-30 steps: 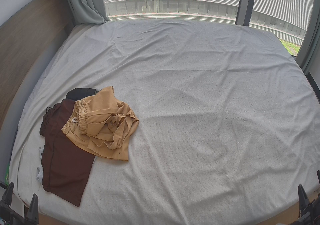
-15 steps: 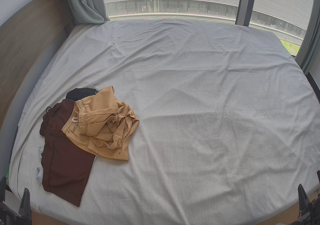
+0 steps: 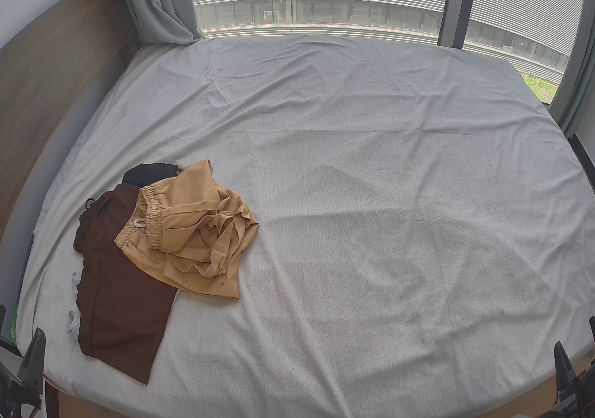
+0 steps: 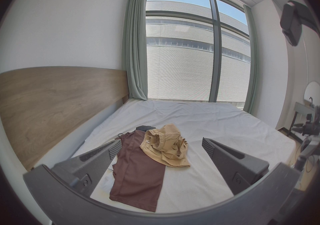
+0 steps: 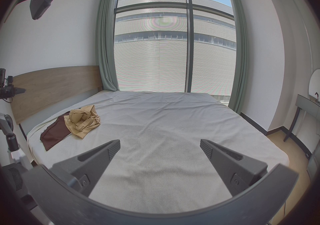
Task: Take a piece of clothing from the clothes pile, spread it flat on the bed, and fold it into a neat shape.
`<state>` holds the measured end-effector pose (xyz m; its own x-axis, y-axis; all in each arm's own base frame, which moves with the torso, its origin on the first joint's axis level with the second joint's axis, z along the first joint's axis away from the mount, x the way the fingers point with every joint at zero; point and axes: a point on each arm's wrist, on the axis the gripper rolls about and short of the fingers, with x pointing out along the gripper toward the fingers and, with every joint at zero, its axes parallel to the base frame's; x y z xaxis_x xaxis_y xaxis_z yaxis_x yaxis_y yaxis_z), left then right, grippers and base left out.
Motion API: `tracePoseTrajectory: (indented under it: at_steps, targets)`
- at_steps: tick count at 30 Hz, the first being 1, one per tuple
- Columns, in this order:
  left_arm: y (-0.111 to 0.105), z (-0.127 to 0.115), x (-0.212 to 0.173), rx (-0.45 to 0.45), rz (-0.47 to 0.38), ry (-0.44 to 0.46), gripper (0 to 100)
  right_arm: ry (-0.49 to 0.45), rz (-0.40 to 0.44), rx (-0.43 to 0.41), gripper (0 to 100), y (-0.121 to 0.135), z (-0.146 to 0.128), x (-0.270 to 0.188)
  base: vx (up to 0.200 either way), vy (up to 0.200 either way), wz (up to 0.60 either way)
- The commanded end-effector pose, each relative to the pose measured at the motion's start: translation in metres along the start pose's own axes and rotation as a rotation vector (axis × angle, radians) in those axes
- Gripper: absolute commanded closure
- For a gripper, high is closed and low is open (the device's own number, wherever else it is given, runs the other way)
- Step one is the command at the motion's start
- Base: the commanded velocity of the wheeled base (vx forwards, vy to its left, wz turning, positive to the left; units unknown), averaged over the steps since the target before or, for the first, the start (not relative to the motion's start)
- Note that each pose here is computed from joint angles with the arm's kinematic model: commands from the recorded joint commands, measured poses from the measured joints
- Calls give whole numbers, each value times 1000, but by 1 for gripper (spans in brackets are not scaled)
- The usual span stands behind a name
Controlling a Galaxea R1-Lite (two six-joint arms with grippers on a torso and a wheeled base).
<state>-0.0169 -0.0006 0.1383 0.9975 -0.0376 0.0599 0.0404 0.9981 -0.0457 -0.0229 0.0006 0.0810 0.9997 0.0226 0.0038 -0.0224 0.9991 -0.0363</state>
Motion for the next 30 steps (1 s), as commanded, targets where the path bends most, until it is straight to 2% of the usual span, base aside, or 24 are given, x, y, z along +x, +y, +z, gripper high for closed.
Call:
tracePoseTrajectory:
  at_steps: [1, 4, 5, 7, 12, 16, 22, 30]
  targets:
    - [0, 7, 16, -65, -47, 92, 0, -1, 0, 1, 0, 0, -5, 0, 0, 0, 0]
    - [-1, 8, 20, -106, -66, 121, 0, -1, 0, 1, 0, 0, -5, 0, 0, 0, 0]
    - [-1, 13, 25, -165, -85, 136, 0, 1, 0, 1, 0, 0, -5, 0, 0, 0, 0]
    - [-2, 16, 29, -209, -91, 154, 0, -1, 0, 1, 0, 0, -5, 0, 0, 0, 0]
    - [-3, 17, 39, -272, -125, 220, 0, -1, 0, 2, 0, 0, -5, 0, 0, 0, 0]
    - [-5, 18, 51, -296, -151, 282, 0, -1, 0, 2, 0, 0, -5, 0, 0, 0, 0]
    - [-7, 25, 76, -312, -178, 299, 0, -1, 0, 4, 0, 0, -5, 0, 0, 0, 0]
    - [-7, 24, 116, -311, -151, 321, 0, -1, 0, 5, 0, 0, -5, 0, 0, 0, 0]
